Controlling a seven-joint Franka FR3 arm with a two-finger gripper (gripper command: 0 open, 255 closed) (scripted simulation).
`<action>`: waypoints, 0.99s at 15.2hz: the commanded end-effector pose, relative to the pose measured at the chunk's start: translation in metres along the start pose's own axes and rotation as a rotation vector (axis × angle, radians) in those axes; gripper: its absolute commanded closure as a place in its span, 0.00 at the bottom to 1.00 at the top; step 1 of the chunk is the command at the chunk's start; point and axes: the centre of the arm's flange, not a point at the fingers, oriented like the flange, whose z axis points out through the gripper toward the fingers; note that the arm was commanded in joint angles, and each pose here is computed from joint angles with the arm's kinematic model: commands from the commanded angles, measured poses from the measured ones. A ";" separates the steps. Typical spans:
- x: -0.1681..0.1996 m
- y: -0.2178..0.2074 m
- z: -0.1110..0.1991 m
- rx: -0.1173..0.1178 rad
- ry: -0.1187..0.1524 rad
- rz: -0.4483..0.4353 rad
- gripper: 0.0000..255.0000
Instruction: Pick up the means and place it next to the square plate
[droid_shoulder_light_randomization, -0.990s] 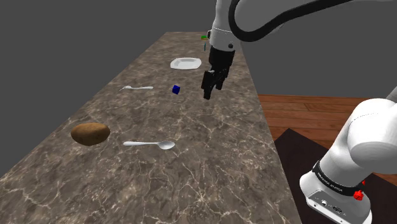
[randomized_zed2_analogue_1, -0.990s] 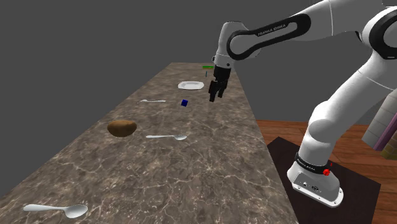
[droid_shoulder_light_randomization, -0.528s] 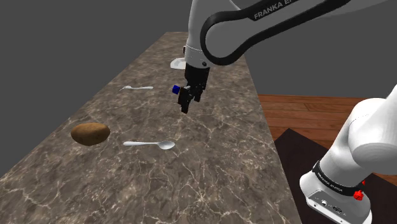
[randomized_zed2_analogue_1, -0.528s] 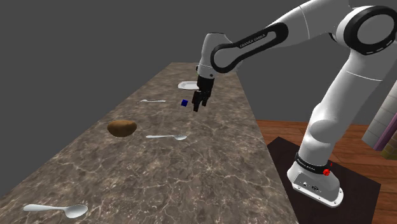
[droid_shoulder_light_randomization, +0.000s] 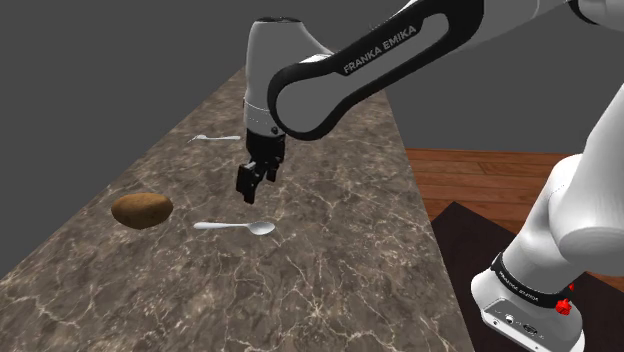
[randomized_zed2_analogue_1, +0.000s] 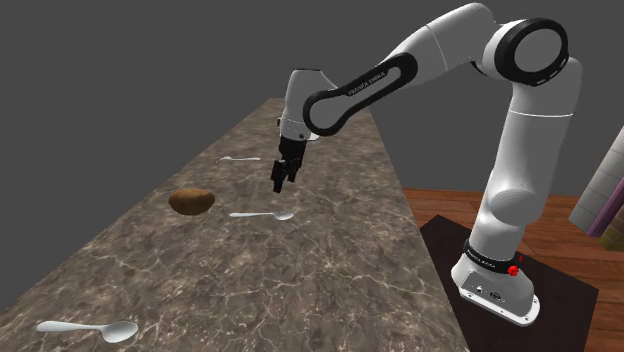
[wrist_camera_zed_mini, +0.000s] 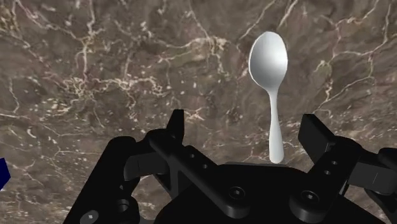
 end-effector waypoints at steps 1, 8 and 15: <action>0.013 -0.015 0.015 0.006 0.007 -0.022 0.00; 0.044 -0.055 0.060 0.019 0.021 -0.075 0.00; 0.045 -0.056 0.089 0.019 0.021 -0.076 0.00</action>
